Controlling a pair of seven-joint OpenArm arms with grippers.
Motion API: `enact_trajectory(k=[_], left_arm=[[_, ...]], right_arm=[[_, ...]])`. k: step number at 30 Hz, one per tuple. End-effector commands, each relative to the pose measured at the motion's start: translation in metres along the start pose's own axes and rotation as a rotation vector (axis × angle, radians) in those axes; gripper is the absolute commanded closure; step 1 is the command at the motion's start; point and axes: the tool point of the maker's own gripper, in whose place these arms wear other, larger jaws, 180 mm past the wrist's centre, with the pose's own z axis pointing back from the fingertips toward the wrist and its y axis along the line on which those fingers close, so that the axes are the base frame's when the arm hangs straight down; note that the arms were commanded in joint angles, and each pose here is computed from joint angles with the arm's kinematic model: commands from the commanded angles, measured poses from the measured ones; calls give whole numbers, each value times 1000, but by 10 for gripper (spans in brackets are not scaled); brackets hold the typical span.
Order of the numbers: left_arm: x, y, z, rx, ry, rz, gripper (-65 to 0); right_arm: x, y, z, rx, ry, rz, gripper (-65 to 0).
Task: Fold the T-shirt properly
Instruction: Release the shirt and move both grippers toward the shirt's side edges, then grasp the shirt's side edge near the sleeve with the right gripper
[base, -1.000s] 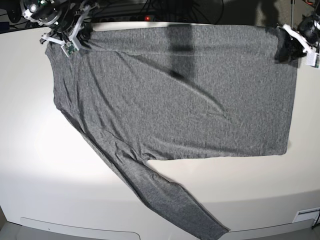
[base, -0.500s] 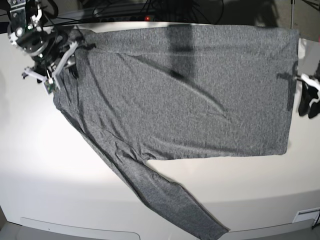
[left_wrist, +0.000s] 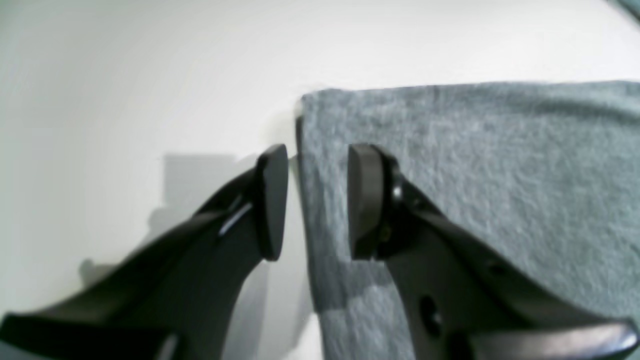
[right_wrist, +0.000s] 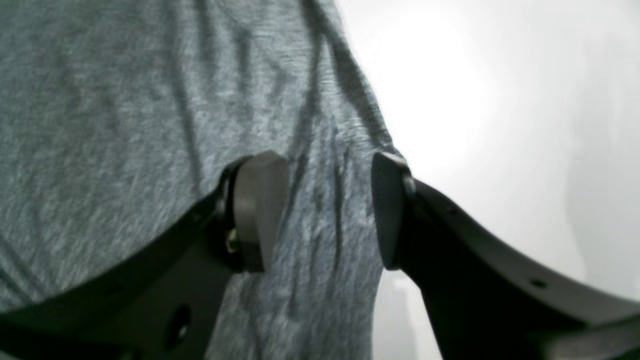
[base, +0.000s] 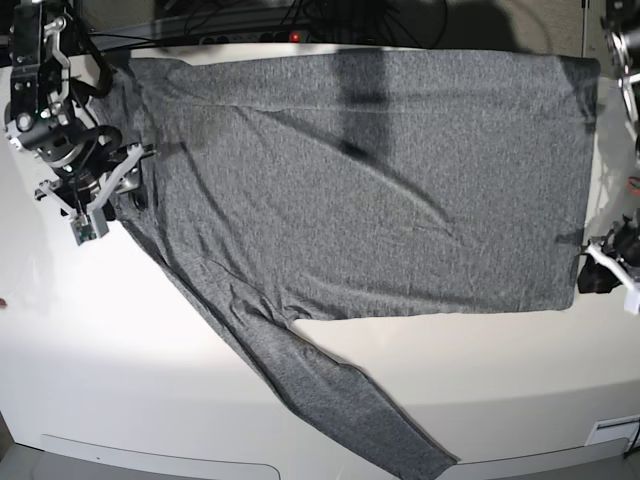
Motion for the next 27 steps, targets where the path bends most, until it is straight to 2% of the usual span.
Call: enact_trajectory(k=[1, 6, 12, 27], left_arm=[[30, 10, -3, 13, -52, -39, -198], [30, 21, -28, 44, 21, -84, -198], [19, 35, -33, 100, 41, -72, -198], [-8, 4, -46, 40, 100, -51, -198]], right_arm=[[13, -7, 2, -12, -38, 9, -306], [13, -8, 1, -16, -28, 7, -306], [10, -8, 1, -16, -13, 6, -306], [15, -12, 0, -23, -15, 11, -306]])
